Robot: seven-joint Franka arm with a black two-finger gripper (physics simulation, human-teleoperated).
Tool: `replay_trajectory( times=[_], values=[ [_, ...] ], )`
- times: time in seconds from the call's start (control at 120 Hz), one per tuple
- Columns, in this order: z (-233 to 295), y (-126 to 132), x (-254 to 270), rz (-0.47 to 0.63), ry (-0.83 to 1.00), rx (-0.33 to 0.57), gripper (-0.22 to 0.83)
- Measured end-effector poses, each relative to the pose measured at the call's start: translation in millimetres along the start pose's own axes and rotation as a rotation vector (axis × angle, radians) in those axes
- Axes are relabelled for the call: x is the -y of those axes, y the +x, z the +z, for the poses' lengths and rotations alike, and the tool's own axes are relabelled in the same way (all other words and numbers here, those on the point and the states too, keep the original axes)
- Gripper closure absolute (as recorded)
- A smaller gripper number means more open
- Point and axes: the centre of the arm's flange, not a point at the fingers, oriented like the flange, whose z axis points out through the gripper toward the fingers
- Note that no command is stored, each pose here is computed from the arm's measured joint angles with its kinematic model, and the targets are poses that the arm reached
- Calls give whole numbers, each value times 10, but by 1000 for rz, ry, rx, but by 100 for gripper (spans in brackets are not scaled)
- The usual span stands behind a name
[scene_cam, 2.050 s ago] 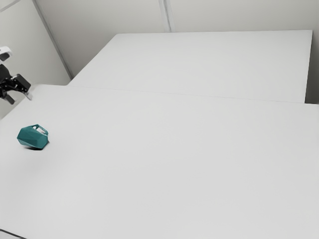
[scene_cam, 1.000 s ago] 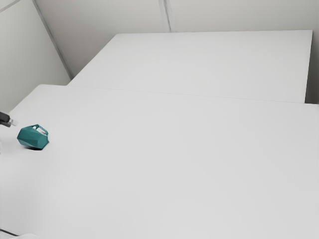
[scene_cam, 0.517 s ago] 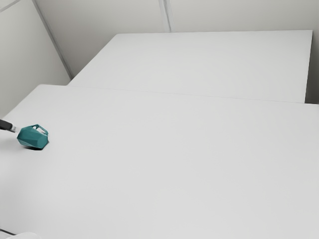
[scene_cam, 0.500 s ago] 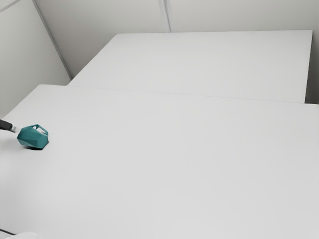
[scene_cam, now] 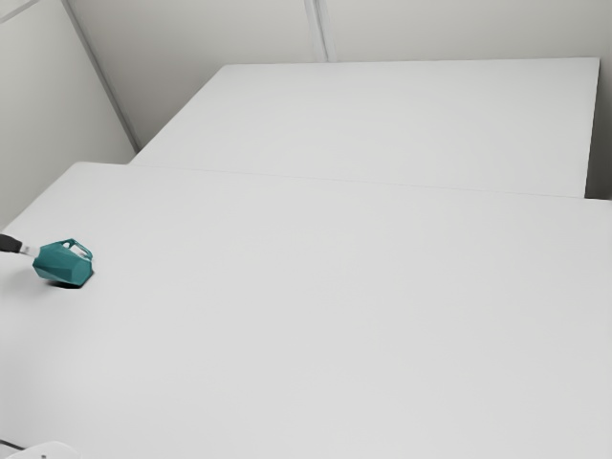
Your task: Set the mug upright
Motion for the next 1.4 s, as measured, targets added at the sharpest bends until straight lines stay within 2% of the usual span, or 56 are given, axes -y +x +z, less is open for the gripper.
replay_trajectory(
  times=[0.275,0.967,1.125,1.4],
  values=[
    [85,-101,-1,4,-68,-8,0],
    [331,-134,36,14,-130,-18,0],
    [349,-140,42,14,-134,-24,10],
    [383,-108,23,20,-147,-29,37]
  ],
)
